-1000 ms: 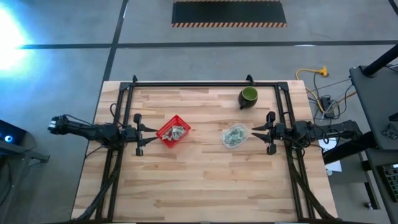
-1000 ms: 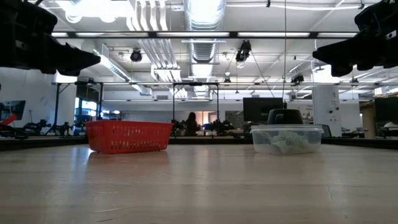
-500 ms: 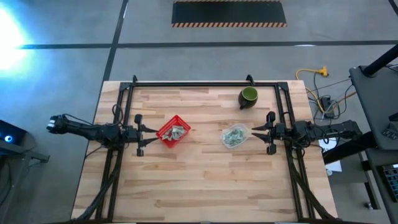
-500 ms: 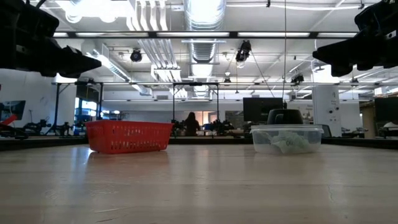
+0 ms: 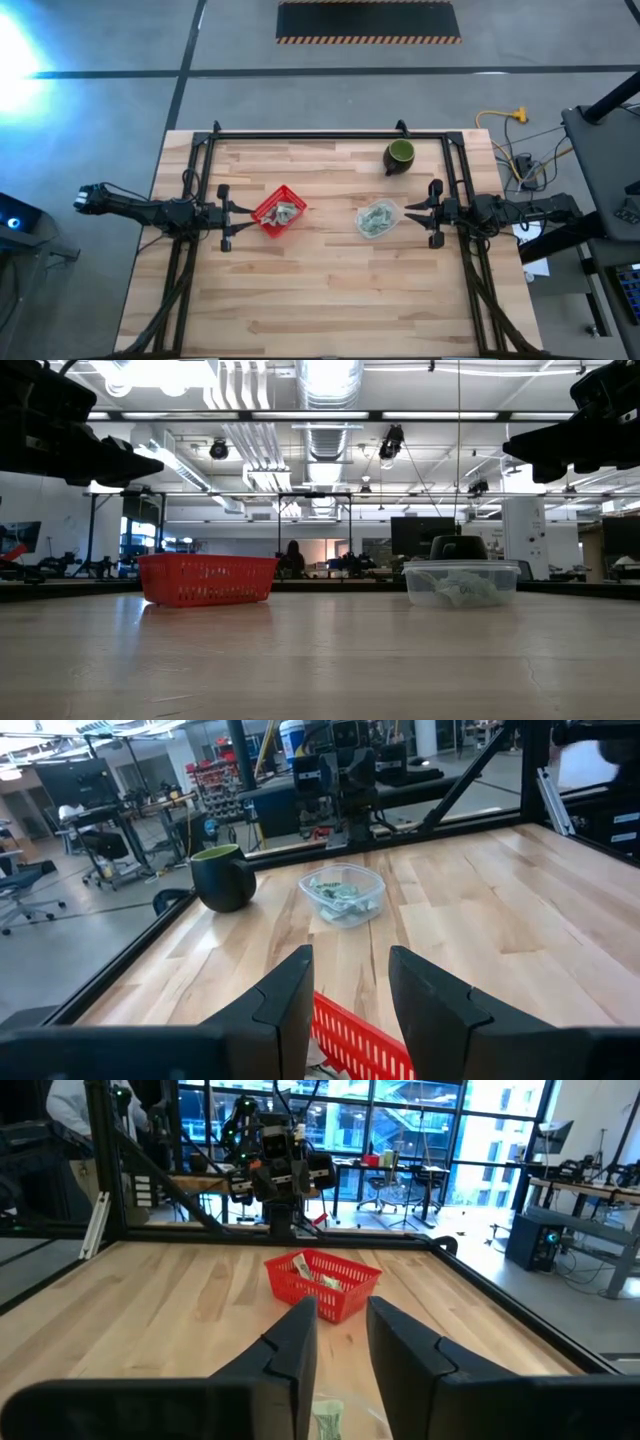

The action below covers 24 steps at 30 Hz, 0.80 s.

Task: Pick and place items into bin
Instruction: Return to Home Position

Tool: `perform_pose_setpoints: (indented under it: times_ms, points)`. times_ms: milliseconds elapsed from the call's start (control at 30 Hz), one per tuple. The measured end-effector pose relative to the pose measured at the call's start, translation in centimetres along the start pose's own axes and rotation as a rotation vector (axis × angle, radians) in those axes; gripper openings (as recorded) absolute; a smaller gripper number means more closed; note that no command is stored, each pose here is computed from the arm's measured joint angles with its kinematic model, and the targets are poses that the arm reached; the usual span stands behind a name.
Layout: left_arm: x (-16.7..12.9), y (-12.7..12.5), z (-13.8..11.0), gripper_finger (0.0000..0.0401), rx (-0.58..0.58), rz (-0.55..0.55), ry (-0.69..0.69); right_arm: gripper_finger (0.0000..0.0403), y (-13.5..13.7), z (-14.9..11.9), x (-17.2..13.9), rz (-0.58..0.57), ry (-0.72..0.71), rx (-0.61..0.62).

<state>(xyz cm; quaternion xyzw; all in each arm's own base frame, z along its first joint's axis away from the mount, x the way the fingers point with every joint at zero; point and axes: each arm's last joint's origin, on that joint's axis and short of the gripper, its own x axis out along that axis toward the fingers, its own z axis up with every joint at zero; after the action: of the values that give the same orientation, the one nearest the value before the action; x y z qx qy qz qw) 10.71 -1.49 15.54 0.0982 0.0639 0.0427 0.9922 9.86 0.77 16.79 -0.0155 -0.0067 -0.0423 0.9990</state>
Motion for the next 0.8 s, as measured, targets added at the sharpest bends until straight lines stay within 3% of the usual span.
perform_pose_setpoints:
  times_ms: [800]
  points:
    - [0.02,-0.01,-0.02,0.0116,0.001,-0.001,0.003,0.0071,0.00,0.01,0.00,0.000,-0.001,0.000]
